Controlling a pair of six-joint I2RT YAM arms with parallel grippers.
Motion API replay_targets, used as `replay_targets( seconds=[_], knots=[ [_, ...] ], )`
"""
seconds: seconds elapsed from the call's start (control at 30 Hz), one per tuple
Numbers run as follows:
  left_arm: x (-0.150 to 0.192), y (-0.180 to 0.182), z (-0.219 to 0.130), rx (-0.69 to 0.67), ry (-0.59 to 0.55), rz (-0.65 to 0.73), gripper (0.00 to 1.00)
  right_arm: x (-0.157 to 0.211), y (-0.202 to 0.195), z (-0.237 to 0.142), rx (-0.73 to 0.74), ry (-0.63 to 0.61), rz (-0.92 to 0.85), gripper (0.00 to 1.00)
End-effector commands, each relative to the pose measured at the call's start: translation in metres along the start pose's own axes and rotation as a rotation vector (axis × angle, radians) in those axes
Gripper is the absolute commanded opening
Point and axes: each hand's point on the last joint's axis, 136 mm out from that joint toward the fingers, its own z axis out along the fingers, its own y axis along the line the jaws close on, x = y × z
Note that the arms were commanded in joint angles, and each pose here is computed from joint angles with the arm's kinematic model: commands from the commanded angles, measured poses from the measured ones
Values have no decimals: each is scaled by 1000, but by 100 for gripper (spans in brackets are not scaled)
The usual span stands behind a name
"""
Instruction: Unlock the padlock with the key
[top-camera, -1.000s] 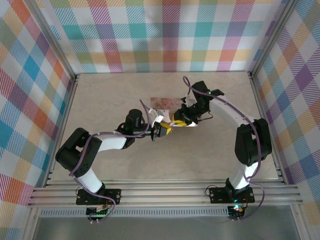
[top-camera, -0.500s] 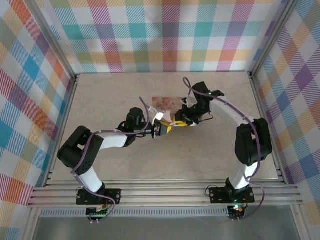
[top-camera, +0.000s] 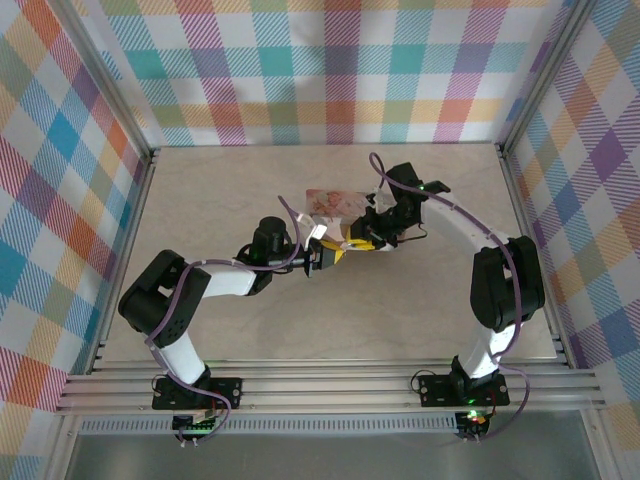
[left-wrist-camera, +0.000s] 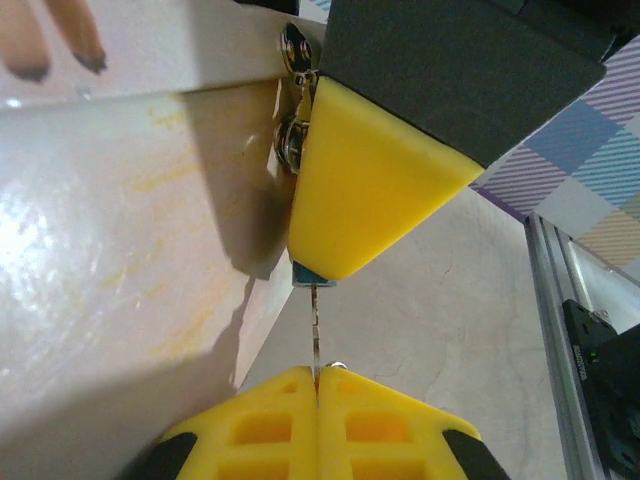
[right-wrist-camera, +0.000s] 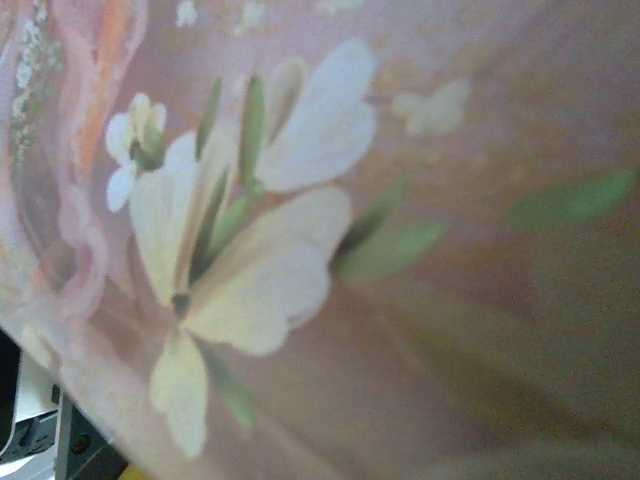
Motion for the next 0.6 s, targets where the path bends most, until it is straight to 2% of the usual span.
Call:
replay_targets(
  seconds=[0.0,0.33,0.57],
  knots=[
    [-25,3,1,-39,-92,79,0,30,27,2,-129,130,31,0],
    [-37,-3,3,-52,-128,109,0,33,22,5,-110,154,71,0],
    [-42,-4,7,-37,-166,74,0,30,17,7,-84,138,99,0]
  ],
)
